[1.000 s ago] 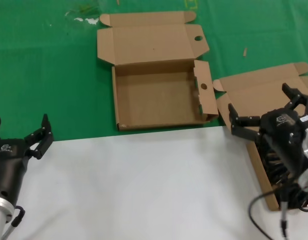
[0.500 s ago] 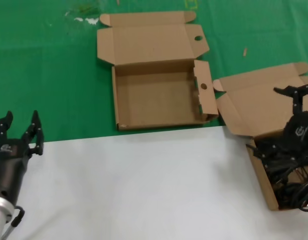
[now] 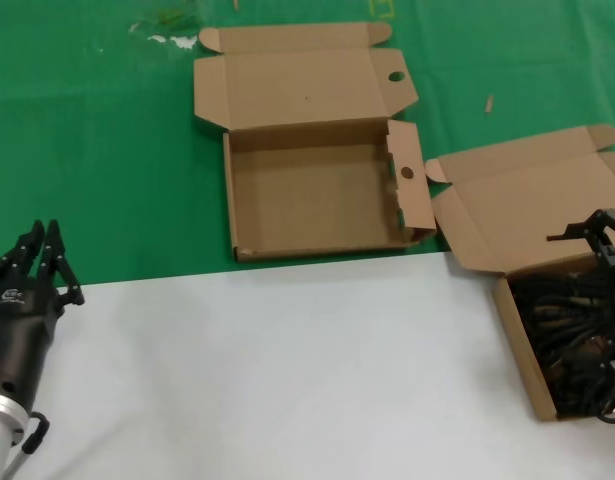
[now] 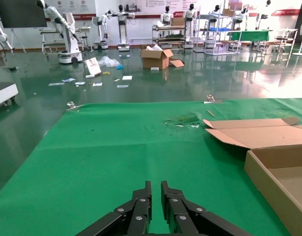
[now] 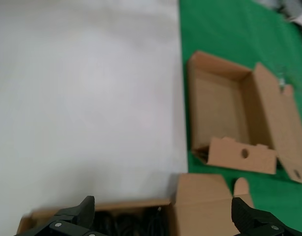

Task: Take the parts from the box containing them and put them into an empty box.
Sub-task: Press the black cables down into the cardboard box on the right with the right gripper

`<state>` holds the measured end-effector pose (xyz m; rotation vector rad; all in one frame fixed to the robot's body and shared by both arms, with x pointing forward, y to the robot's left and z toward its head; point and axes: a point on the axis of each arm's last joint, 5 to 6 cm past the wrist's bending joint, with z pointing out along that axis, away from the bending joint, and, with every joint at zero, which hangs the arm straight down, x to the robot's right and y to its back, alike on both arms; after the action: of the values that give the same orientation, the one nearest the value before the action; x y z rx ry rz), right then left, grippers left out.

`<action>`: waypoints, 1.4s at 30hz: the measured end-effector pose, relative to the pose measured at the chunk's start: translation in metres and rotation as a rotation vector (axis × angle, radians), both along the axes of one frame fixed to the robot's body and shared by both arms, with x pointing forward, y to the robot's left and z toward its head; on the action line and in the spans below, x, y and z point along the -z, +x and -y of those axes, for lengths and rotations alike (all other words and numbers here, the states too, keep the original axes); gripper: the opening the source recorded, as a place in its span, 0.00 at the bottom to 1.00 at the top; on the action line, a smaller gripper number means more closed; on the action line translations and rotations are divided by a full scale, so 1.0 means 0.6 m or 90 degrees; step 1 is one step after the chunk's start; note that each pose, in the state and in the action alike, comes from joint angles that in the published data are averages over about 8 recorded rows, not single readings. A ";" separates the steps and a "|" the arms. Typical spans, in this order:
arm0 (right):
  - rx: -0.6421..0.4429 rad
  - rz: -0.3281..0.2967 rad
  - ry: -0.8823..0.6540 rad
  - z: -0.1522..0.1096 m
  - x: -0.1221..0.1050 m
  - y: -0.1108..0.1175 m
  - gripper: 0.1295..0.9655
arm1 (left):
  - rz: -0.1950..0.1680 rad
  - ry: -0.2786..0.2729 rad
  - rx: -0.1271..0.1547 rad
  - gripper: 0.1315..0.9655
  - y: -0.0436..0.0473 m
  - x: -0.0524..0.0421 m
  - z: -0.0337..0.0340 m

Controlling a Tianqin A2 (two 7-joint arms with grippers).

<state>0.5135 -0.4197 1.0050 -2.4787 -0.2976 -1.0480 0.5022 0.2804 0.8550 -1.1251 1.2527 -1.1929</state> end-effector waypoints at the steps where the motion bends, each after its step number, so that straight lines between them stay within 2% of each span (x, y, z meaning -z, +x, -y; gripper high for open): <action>1: -0.007 -0.005 -0.013 0.004 -0.001 0.005 1.00 | 0.000 0.000 0.000 0.14 0.000 0.000 0.000; 7: -0.031 -0.036 -0.073 0.024 -0.007 0.030 1.00 | 0.000 0.000 0.000 0.05 0.000 0.000 0.000; 16: -0.056 -0.087 -0.130 0.046 -0.011 0.041 1.00 | 0.000 0.000 0.000 0.01 0.000 0.000 0.000; 32: -0.114 -0.154 -0.216 0.061 -0.042 0.033 1.00 | 0.000 0.000 0.000 0.01 0.000 0.000 0.000; 42: -0.132 -0.173 -0.241 0.064 -0.031 0.051 0.98 | 0.000 0.000 0.000 0.01 0.000 0.000 0.000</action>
<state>0.5439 -0.4580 1.0235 -2.8029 -0.7051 -0.6042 0.5022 0.2804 0.8550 -1.1251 1.2527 -1.1928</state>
